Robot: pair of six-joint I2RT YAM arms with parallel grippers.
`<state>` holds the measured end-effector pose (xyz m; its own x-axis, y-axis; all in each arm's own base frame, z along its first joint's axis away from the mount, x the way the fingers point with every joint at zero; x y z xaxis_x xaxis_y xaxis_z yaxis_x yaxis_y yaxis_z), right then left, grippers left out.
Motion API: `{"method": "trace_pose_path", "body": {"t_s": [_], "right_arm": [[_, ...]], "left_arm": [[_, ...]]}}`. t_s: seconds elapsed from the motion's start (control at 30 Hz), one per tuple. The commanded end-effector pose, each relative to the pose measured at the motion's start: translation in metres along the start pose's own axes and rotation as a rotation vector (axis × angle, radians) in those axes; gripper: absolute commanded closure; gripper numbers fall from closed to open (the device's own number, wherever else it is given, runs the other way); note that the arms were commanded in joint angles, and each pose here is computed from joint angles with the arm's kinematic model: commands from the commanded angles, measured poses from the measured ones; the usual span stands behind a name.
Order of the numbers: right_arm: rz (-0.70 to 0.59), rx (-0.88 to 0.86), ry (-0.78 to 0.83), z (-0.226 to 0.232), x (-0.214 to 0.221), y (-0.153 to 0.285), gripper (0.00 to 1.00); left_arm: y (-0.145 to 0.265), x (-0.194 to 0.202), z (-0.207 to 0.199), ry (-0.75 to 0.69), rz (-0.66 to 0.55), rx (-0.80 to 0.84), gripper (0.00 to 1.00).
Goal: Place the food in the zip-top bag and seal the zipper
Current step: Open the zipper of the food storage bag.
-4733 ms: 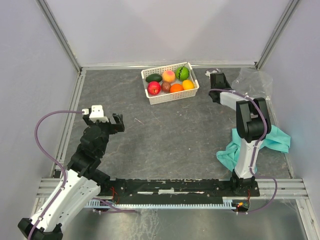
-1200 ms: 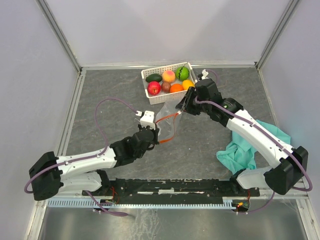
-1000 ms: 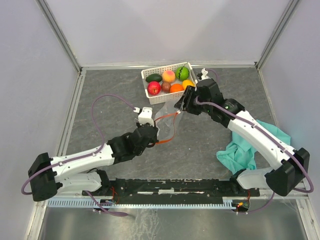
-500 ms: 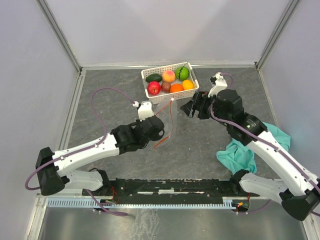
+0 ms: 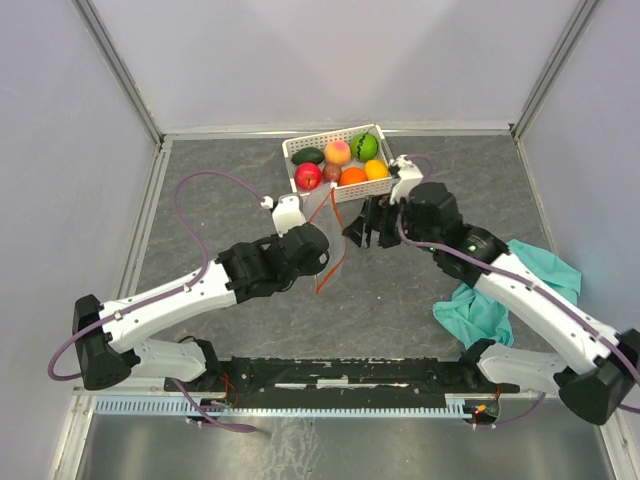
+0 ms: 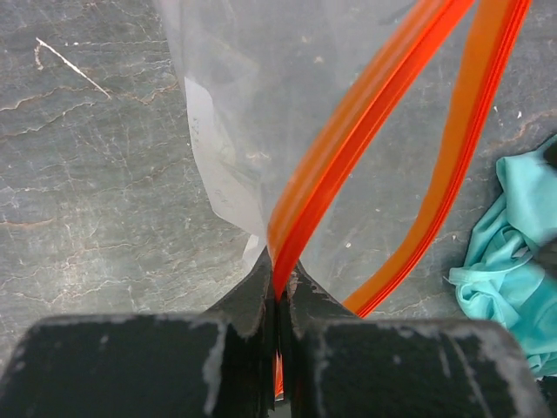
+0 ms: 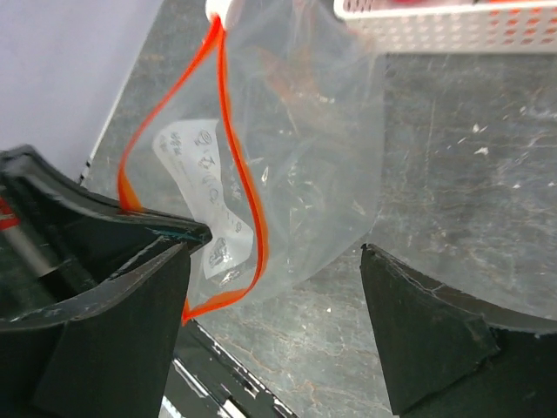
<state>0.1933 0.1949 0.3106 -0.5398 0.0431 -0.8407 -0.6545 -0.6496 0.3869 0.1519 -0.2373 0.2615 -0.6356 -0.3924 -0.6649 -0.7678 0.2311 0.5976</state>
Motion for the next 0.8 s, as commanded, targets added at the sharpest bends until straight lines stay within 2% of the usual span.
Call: {"method": "trace_pose_path", "body": {"t_s": [0.0,0.07,0.23,0.27,0.3,0.47,0.5,0.57,0.67,0.77], "right_arm": [[0.012,-0.037,0.03,0.016,-0.003,-0.023,0.15],[0.031,-0.002,0.023,0.018,0.0,-0.034,0.18],[0.085,0.108,-0.026,0.013,0.01,-0.055,0.37],[0.09,0.13,-0.037,0.012,0.011,-0.058,0.43],[0.102,0.179,-0.045,0.007,0.013,-0.06,0.53],[0.131,0.336,-0.003,-0.006,0.014,-0.055,0.79],[0.135,0.364,0.012,-0.008,0.012,-0.052,0.87],[0.152,0.422,0.041,-0.013,0.011,-0.047,0.98],[0.187,0.47,0.085,-0.017,0.011,-0.043,0.98],[0.217,0.441,0.105,-0.016,0.013,-0.045,0.99]], "left_arm": [[0.012,-0.017,-0.017,0.084,-0.032,0.043,0.97],[0.014,-0.019,-0.016,0.076,-0.027,0.037,0.97],[0.021,-0.023,-0.012,0.066,-0.028,0.023,0.97],[0.022,-0.024,-0.011,0.059,-0.028,0.02,0.97],[0.023,-0.026,-0.008,0.046,-0.03,0.005,0.97],[0.027,-0.032,0.002,-0.002,-0.043,-0.069,0.97],[0.027,-0.033,0.005,-0.011,-0.042,-0.089,0.97],[0.026,-0.036,0.008,-0.025,-0.038,-0.114,0.97],[0.022,-0.038,0.013,-0.038,0.0,-0.131,0.97],[0.019,-0.041,0.016,-0.037,0.038,-0.131,0.97]]}}
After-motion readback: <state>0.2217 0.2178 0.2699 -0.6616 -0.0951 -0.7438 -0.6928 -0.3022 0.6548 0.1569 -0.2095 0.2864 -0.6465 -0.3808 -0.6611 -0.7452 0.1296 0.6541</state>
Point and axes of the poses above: each gripper's point midway between its finger pads, its own y axis back along the fingers, its own z axis along the line the jaws close on, x = y × z, the point moved 9 cm from there along y, back along the fingers, and after that the axes turned 7 degrees about y, right-handed, at the moved point
